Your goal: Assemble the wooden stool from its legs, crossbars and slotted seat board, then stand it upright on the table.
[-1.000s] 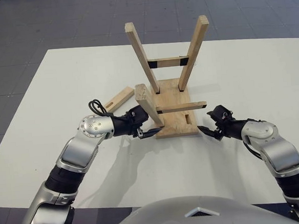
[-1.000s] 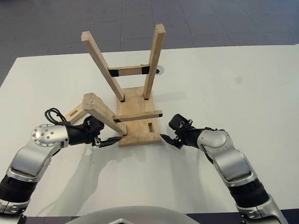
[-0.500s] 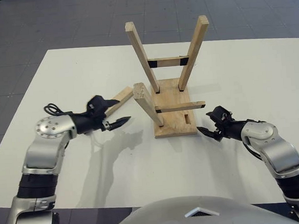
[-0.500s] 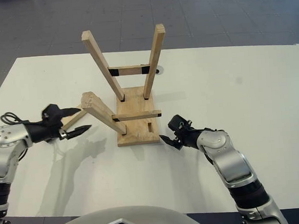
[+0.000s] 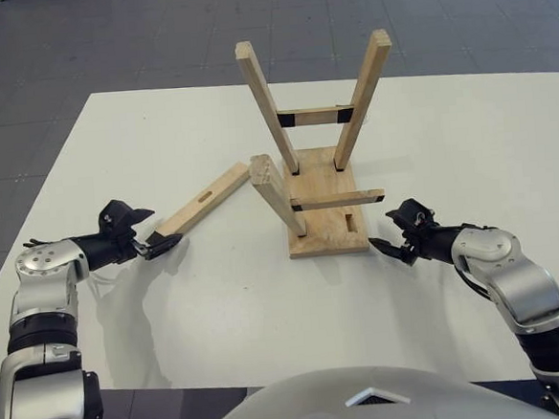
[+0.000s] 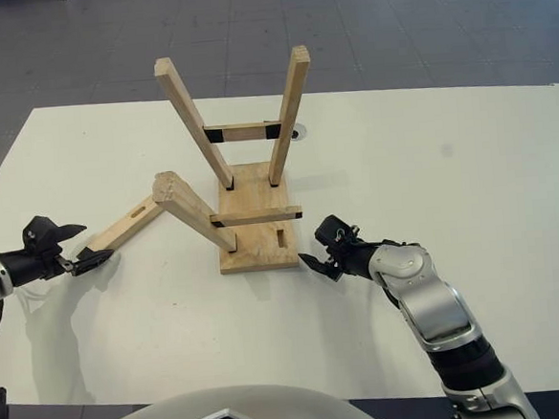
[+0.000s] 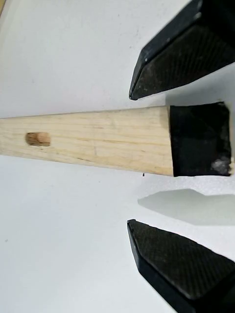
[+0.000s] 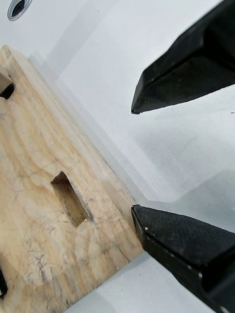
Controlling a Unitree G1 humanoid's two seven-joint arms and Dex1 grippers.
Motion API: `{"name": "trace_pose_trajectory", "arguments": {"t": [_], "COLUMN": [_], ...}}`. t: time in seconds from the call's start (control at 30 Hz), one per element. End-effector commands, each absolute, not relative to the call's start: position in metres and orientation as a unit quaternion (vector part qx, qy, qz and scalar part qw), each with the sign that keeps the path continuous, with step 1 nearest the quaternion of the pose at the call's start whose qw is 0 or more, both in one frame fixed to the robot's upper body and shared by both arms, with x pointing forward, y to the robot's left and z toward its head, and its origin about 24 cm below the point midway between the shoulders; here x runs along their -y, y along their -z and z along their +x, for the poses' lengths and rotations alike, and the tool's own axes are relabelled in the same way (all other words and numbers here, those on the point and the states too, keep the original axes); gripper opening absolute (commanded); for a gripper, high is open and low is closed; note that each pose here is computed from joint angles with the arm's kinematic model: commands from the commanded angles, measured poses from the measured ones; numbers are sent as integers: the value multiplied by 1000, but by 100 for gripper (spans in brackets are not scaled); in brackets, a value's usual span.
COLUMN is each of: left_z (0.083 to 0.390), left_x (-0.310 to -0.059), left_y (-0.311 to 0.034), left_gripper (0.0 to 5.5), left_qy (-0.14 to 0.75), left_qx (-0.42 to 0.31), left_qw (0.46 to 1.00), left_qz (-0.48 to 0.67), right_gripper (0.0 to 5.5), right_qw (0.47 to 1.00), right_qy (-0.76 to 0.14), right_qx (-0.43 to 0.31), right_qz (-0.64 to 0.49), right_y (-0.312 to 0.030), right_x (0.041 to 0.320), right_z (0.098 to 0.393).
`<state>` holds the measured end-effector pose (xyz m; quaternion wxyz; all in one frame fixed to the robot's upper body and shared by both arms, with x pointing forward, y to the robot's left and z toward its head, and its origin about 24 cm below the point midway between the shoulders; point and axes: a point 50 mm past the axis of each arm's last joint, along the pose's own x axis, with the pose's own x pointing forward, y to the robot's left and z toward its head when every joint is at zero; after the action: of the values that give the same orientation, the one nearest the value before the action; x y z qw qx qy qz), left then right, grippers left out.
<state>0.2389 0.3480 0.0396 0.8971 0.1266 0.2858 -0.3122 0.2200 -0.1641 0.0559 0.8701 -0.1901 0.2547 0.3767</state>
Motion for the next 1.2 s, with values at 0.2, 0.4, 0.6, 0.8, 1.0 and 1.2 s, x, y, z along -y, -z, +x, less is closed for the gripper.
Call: {"name": "trace_pose_trajectory", "arguments": {"t": [0.2, 0.4, 0.6, 0.8, 1.0, 1.2], "left_z": [243, 239, 246, 275, 304, 293], "left_x": [-341, -336, -316, -307, -256, -219], "left_y": [-32, -26, -27, -78, -222, -295], "left_gripper": [343, 255, 204, 204, 204, 204], "left_qy": [338, 346, 302, 35, -43, -4], "left_qx": [-290, -309, -266, -20, 283, 369], "left_qw": [887, 876, 903, 997, 958, 927], "left_qz": [119, 134, 152, 72, 21, -63], "right_gripper": [345, 345, 345, 345, 345, 345], "right_qw": [870, 867, 891, 957, 997, 977], "right_qy": [-372, -377, -338, -165, -76, -130], "right_qx": [-255, -258, -239, -190, 9, 167], "right_qz": [-200, -199, -188, -143, -33, 9], "right_y": [-58, -58, -65, -84, -156, -234], "right_x": [167, 167, 171, 205, 211, 183], "right_z": [220, 220, 230, 254, 275, 270]}}
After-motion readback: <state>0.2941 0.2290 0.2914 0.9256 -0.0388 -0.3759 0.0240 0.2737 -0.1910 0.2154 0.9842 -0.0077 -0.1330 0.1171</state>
